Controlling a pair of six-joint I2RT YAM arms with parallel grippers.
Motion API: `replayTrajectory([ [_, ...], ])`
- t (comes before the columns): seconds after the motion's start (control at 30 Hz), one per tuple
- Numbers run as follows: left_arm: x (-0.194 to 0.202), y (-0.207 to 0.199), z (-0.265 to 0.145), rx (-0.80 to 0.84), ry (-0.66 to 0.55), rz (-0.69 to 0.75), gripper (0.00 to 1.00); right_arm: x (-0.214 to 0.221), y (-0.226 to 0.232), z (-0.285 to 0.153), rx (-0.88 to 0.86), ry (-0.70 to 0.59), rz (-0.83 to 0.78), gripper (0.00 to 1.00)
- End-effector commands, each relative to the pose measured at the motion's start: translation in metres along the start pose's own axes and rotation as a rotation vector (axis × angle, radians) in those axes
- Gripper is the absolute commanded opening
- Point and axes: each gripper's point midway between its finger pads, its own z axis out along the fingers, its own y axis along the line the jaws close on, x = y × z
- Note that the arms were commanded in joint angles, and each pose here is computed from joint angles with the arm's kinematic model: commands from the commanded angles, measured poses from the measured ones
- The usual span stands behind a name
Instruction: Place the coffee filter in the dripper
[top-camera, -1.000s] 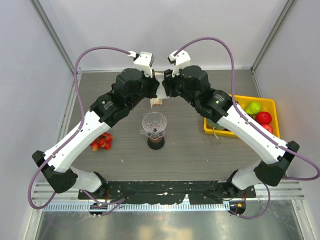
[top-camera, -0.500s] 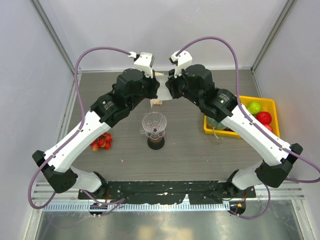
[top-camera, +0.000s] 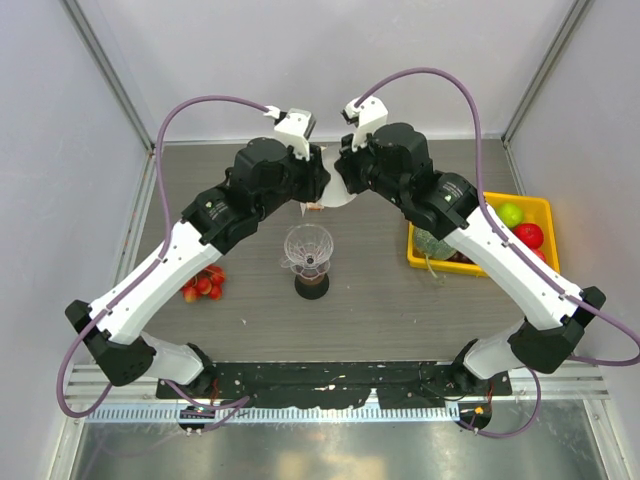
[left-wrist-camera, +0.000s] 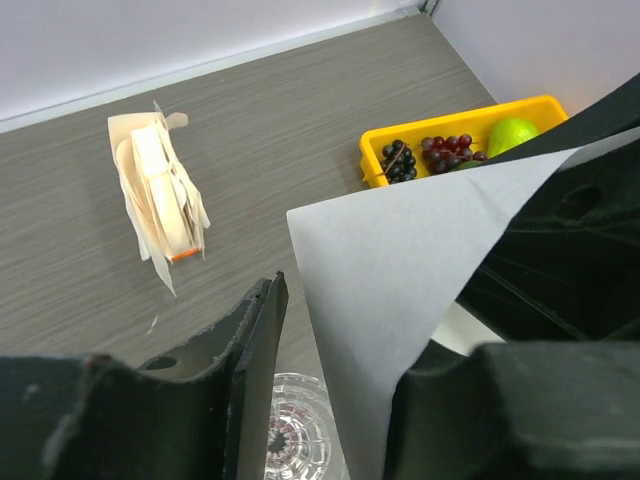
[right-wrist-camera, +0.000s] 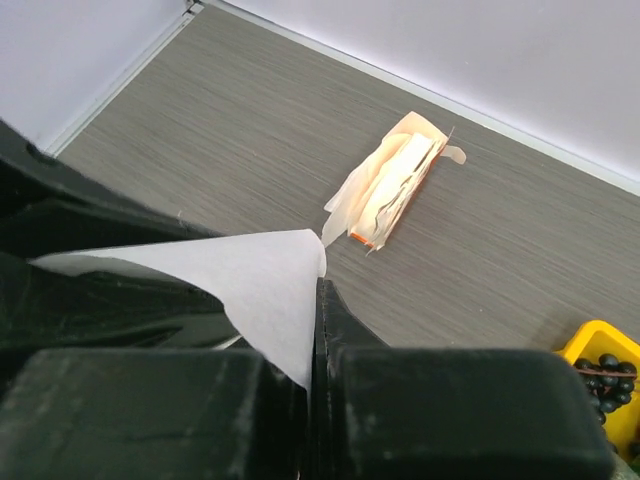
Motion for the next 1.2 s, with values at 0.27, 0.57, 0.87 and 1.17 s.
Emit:
replayTrajectory([
  [0.27, -0.017, 0.011, -0.018, -0.026, -0.044, 0.110, 0.44, 0.000, 0.019, -0.016, -0.215, -0.015, -0.168, 0.06],
  [0.57, -0.018, 0.006, -0.012, -0.017, -0.033, 0.102, 0.26, 0.011, 0.025, -0.002, -0.245, 0.070, -0.217, 0.07],
  [0.87, -0.027, 0.017, -0.019, -0.083, -0.106, 0.016, 0.00, -0.005, 0.009, -0.006, -0.142, 0.013, -0.124, 0.60],
  [1.17, -0.038, 0.027, -0.016, -0.159, -0.170, -0.080, 0.00, -0.011, 0.003, -0.010, -0.083, -0.014, 0.015, 0.83],
])
